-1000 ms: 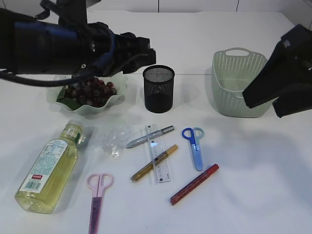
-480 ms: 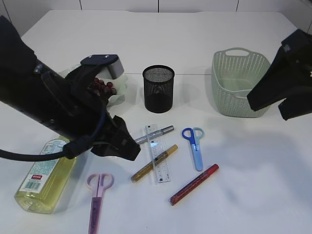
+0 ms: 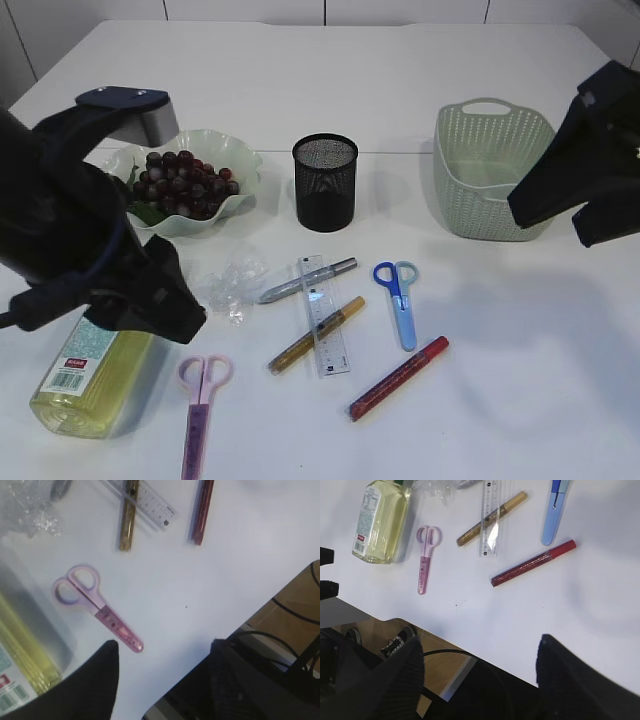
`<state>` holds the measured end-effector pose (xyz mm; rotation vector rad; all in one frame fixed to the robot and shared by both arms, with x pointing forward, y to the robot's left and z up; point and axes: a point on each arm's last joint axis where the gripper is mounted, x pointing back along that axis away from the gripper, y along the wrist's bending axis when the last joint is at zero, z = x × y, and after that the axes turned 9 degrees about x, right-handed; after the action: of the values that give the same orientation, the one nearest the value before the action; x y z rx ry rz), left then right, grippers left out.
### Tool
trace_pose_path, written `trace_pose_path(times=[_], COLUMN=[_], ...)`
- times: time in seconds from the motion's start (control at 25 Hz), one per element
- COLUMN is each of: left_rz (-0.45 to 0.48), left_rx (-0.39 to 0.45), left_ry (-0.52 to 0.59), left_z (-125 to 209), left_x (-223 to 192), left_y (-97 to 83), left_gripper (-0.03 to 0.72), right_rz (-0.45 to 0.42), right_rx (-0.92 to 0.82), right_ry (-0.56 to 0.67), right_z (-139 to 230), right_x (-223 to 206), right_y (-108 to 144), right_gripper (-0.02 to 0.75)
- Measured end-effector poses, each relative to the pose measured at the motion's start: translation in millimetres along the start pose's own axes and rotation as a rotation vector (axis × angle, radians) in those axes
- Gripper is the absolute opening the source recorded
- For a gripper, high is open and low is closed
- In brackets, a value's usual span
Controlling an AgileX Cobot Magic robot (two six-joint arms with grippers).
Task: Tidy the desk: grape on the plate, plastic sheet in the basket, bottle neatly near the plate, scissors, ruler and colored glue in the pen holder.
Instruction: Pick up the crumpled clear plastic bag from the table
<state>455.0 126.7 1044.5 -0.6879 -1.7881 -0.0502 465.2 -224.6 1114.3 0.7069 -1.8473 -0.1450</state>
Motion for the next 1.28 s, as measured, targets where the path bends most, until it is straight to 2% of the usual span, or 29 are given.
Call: trace_pose_path(times=[0.24,0.48,0.68,0.92,1.28], left_rz=[-0.078,-0.187,-0.297,-0.328,-0.34], left_rx=[0.04,0.153,0.219,0.226,0.225], left_ry=[0.05,0.083,0.088,0.031,-0.035], left_z=[13,24,32,36,45], left_x=[25,48,59,74,93], left_y=[1.9,6.7,14.6,15.8,15.2], left_gripper=[0.442,0.443,0.443,0.443,0.444], right_rz=[0.01,0.023,-0.014,-0.045,-0.087], right_rx=[-0.029,-0.06,-0.012,0.018,0.124], right_ry=[0.003,0.01,0.083,0.156,0.14], right_z=[0,1,2,-10,-70], right_x=[0,-1,-18,-61,-100], right_y=[-1,-1,21,38,75], right_gripper=[0.543,0.543,0.543,0.543,0.543])
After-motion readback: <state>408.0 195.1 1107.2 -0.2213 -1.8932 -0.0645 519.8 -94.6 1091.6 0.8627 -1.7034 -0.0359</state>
